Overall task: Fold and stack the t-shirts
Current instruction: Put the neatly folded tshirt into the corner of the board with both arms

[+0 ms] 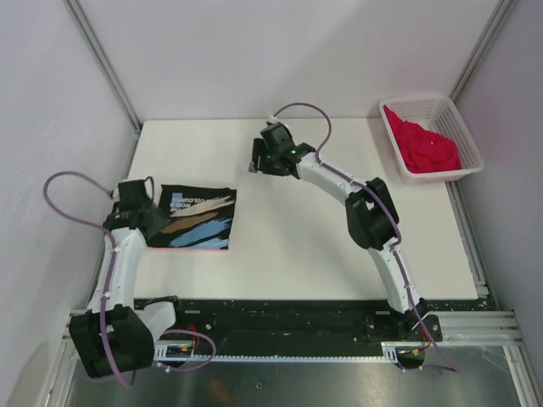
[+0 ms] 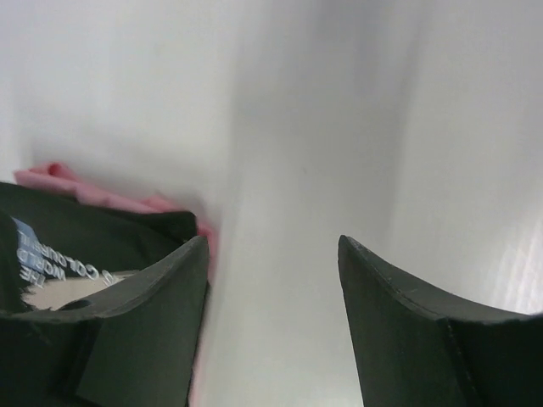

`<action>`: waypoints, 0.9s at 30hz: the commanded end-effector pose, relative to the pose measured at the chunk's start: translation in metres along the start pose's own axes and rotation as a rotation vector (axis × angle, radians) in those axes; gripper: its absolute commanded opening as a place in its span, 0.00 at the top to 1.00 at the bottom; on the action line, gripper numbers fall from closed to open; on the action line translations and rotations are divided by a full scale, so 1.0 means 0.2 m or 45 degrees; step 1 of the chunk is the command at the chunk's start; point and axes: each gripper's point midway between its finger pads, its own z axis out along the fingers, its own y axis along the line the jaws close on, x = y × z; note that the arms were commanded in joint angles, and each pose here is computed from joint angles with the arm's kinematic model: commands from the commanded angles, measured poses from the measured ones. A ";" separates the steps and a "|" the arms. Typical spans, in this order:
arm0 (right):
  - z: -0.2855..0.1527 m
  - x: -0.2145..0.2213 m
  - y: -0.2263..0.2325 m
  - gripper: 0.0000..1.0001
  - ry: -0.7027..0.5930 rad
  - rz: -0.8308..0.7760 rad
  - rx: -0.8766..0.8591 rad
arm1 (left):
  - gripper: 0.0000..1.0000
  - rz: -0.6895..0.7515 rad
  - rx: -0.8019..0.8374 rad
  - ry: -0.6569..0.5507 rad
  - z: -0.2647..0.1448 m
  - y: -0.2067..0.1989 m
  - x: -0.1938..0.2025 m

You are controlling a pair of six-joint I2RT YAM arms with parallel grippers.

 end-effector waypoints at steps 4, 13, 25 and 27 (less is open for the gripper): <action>-0.43 -0.14 -0.05 0.33 -0.107 0.115 -0.104 | 0.44 0.373 0.449 0.010 -0.26 -0.67 0.11; -0.78 -0.12 -0.36 0.33 -0.162 0.173 0.020 | 0.43 0.690 0.629 0.219 -0.24 -1.30 0.59; -0.93 -0.02 -0.52 0.33 -0.170 0.168 0.114 | 0.44 0.724 0.471 0.345 0.15 -1.38 0.70; -0.94 -0.01 -0.54 0.33 -0.168 0.169 0.119 | 0.44 0.710 0.445 0.359 0.20 -1.33 0.69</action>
